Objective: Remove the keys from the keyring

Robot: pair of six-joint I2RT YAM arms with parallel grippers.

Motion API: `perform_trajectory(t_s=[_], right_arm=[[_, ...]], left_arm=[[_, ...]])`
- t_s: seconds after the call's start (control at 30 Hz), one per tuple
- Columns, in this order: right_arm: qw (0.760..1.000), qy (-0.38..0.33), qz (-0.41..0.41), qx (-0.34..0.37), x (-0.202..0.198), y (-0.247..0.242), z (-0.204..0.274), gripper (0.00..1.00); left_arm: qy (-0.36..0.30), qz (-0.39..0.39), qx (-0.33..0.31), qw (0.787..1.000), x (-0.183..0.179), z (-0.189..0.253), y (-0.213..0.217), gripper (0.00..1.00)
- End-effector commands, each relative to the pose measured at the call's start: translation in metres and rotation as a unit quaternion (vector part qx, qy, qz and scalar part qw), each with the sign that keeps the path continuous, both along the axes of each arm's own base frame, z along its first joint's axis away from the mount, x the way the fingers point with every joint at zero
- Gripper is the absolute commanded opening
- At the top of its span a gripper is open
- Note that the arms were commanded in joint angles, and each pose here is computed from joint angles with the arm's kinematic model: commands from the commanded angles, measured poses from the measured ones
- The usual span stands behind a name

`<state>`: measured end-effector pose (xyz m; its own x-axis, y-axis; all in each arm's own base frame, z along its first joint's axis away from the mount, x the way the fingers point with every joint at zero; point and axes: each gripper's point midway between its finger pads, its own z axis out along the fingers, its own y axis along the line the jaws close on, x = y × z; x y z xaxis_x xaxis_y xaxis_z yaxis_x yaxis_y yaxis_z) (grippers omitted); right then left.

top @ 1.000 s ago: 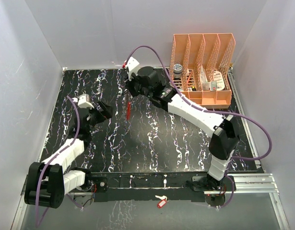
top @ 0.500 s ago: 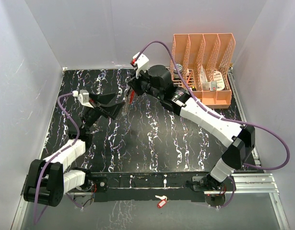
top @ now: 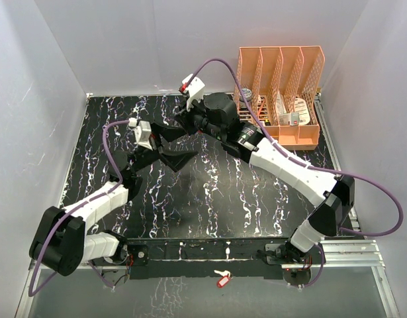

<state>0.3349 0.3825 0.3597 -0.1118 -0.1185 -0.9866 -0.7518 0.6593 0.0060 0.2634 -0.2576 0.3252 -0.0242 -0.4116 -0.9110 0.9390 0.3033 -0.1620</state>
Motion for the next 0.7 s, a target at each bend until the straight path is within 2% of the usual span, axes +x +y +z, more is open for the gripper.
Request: perform_trajectory(t_s=[0.0, 0.37, 0.67], right_arm=[[0.997, -0.049, 0.003, 0.065, -0.014, -0.007, 0.057, 0.00], [0.996, -0.056, 0.002, 0.066, -0.027, -0.015, 0.064, 0.00], [0.996, -0.054, 0.008, 0.070, -0.035, -0.020, 0.065, 0.00]], left_arm=[[-0.064, 0.030, 0.010, 0.997, 0.003, 0.013, -0.002, 0.99], [-0.071, 0.120, 0.016, 0.990, 0.028, 0.011, 0.013, 0.99], [-0.081, 0.144, 0.004, 0.986, 0.031, 0.019, 0.020, 0.99]])
